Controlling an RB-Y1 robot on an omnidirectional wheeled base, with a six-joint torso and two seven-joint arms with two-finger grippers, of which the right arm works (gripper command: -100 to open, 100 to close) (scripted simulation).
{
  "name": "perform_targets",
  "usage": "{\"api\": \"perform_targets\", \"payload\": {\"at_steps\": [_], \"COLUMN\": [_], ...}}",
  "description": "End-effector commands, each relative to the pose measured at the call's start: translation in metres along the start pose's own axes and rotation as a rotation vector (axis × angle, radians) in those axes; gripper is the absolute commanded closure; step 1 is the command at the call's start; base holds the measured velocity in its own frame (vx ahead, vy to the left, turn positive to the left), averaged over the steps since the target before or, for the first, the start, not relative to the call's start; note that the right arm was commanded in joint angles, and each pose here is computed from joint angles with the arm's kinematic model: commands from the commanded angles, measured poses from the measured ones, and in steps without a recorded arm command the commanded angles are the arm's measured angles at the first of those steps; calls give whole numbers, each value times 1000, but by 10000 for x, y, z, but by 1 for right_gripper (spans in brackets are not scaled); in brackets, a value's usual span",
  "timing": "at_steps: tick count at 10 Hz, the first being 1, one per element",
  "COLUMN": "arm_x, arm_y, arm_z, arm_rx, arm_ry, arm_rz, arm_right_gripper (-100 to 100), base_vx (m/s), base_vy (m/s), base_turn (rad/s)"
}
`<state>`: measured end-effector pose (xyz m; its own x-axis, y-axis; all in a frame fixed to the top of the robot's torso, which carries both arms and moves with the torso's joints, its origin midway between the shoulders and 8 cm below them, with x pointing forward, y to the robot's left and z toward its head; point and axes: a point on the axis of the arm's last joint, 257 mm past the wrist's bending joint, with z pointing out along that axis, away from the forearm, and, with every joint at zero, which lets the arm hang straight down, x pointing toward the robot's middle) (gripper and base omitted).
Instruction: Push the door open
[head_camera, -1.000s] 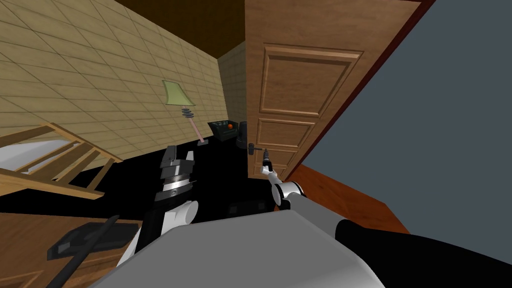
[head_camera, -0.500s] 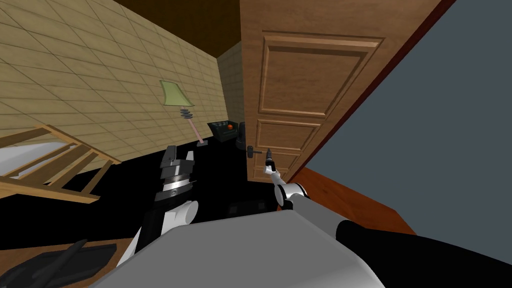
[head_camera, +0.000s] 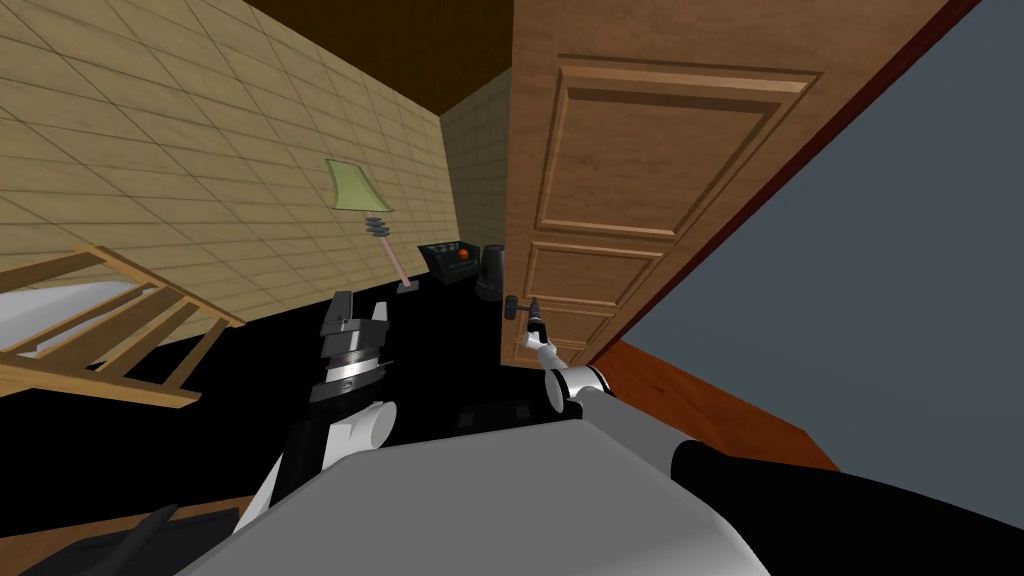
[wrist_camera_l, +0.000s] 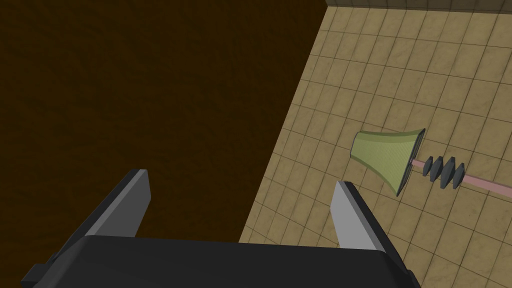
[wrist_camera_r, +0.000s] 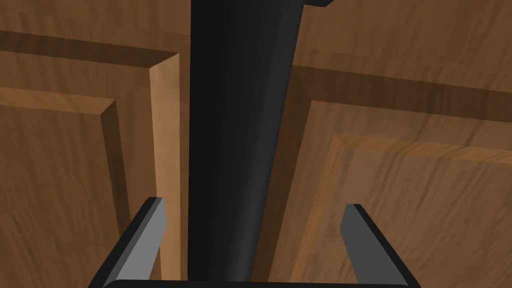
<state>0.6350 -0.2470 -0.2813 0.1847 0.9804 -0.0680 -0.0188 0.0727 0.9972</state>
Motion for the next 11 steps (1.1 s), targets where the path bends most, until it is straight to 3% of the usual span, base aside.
{"api": "perform_targets", "payload": {"at_steps": [1,2,4,5,8,9,11], "arm_x": [202,198,202,379,373,373,373], "arm_y": [-49,54,-49,-71,-67,-67,-67], "arm_z": [-71,-34,-71,-128,-127,-127,-127], "arm_rx": [10,-12,10,19,16,16,16], "arm_ry": [16,13,16,30,28,28,28], "arm_rz": [29,34,29,51,51,51,51], "arm_right_gripper": [-100,-100,-100,-100,-100,100,100], "base_vx": [52,31,-7,10,10,0,0], "base_vy": [128,95,18,42,36,0,0], "base_turn": [25,1,-1,16,0,0,0]}}
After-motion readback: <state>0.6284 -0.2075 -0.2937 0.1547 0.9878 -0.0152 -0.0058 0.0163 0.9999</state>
